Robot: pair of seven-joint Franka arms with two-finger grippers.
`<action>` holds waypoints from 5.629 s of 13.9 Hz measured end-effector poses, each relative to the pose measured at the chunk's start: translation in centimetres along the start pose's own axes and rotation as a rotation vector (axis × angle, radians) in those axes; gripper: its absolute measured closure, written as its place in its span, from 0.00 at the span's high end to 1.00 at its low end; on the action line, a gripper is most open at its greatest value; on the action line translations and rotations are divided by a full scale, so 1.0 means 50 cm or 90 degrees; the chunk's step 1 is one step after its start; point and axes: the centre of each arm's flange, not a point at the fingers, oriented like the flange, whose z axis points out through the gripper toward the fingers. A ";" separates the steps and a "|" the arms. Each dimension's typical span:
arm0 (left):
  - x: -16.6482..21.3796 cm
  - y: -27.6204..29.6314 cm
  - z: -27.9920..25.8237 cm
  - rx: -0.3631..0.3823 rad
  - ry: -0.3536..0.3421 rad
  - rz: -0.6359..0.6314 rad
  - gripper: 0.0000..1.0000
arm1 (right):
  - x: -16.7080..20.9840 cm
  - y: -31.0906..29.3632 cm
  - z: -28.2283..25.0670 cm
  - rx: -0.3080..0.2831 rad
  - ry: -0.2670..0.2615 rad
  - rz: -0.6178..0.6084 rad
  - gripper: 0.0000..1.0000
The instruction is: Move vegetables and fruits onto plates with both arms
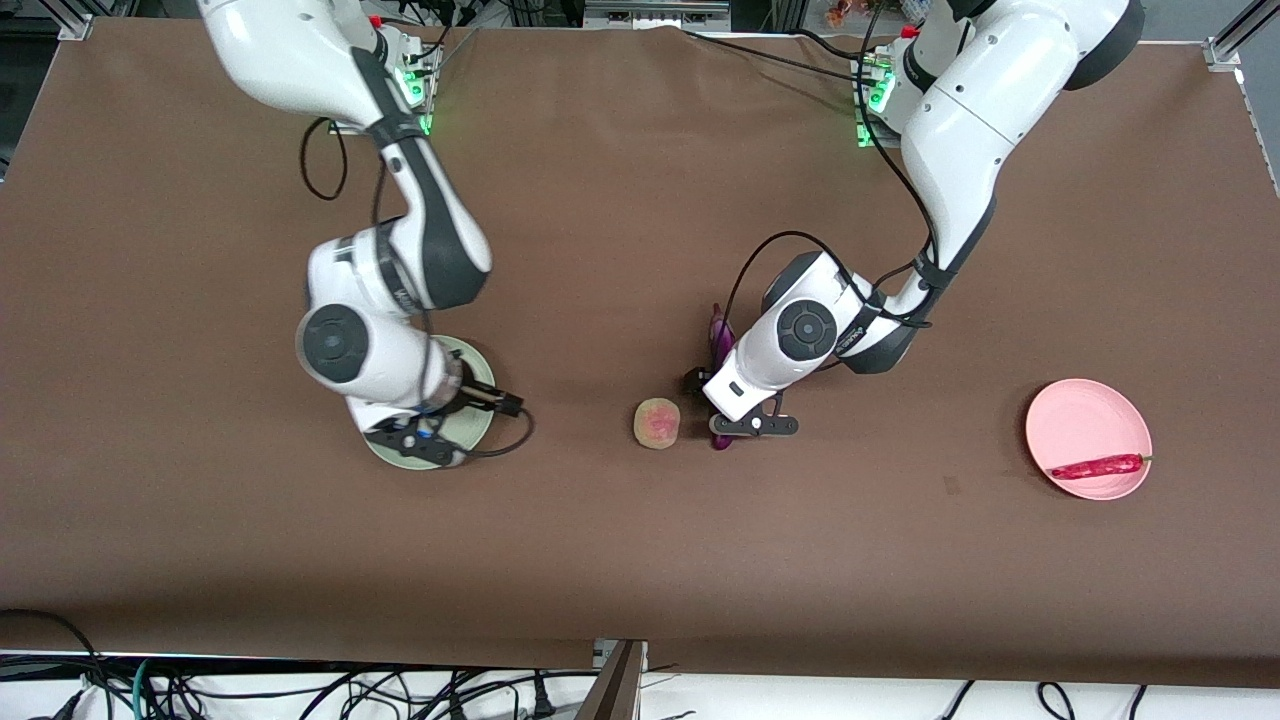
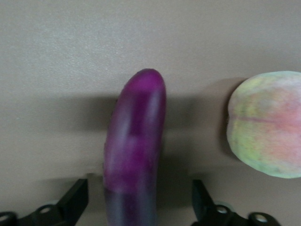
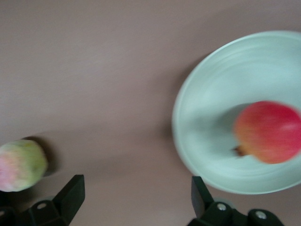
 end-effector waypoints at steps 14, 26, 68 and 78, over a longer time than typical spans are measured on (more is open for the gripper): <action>0.063 -0.201 -0.286 0.135 -0.093 -0.022 0.41 | -0.206 -0.306 0.157 0.134 0.155 -0.082 1.00; 0.142 -0.657 -0.398 0.329 -0.189 0.239 0.38 | -0.249 -0.327 0.307 0.084 0.262 -0.217 1.00; -0.028 -0.452 -0.892 0.152 0.035 0.140 1.00 | 0.027 0.227 0.019 -0.054 0.010 -0.235 1.00; -0.135 -0.494 -0.898 0.115 0.064 0.069 1.00 | -0.022 0.368 -0.428 -0.023 -0.028 -0.276 1.00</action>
